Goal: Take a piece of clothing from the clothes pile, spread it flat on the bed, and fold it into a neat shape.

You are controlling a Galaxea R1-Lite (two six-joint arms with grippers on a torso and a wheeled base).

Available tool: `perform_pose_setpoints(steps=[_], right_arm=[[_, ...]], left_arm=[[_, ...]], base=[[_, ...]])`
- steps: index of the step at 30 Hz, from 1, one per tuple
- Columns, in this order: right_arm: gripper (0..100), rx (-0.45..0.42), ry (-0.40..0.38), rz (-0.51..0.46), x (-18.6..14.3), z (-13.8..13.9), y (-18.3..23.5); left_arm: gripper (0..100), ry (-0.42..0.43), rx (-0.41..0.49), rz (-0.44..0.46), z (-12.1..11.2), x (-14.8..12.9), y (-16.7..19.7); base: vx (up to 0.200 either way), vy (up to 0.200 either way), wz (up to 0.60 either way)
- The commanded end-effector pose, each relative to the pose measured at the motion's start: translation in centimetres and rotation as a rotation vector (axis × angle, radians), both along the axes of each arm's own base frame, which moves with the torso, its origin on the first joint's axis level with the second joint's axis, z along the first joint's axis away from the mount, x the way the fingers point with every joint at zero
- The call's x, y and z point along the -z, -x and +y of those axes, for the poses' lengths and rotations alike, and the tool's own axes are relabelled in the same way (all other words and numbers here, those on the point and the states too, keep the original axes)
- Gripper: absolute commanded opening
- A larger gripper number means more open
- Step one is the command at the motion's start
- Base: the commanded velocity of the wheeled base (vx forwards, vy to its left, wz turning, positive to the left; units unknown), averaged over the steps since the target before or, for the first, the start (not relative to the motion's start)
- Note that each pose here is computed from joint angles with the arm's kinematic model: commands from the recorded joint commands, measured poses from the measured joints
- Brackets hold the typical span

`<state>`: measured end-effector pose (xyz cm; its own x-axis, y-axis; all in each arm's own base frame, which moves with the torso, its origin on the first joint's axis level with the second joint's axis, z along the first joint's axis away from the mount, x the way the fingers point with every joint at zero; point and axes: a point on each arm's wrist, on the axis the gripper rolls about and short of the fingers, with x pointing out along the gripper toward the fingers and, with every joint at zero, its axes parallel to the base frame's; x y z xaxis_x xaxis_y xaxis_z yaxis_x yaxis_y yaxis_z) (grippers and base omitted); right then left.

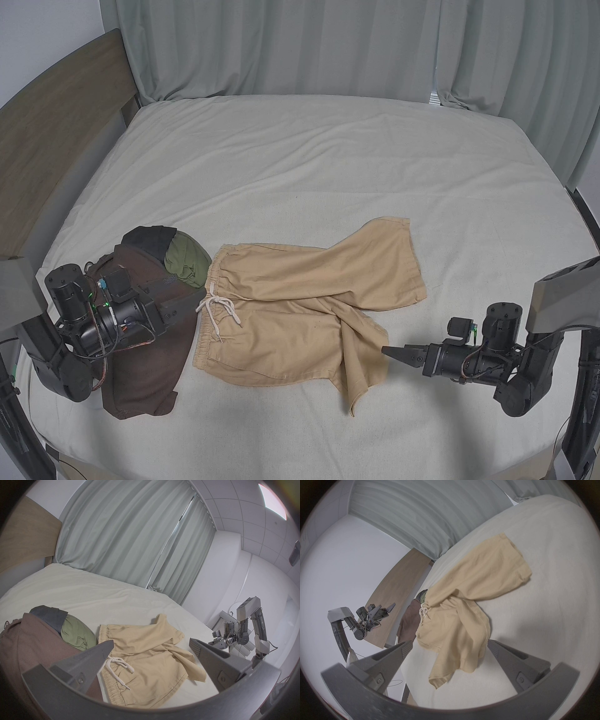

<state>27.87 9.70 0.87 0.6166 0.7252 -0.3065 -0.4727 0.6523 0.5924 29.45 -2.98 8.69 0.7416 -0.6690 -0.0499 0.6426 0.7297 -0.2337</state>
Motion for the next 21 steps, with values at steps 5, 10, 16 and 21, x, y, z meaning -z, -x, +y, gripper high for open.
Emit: perform_pose_setpoints(steps=[5,10,16,21], right_arm=[[100,-0.007,0.007,0.075,1.9,0.5,0.1],[100,-0.023,0.005,0.109,2.3,0.9,0.6],[100,-0.048,0.013,0.17,3.9,1.8,1.0],[100,-0.062,0.003,0.185,4.2,2.5,1.0]], left_arm=[[100,-0.001,0.0,0.01,0.0,0.3,-0.1],[100,0.0,0.02,0.025,-0.1,0.5,0.2],[100,0.002,0.057,0.036,-0.3,0.7,0.6],[100,0.002,0.055,0.035,-0.2,0.6,0.5]], base=[[0.0,0.0,0.0],[0.0,0.0,0.0],[0.0,0.0,0.0],[0.0,0.0,0.0]])
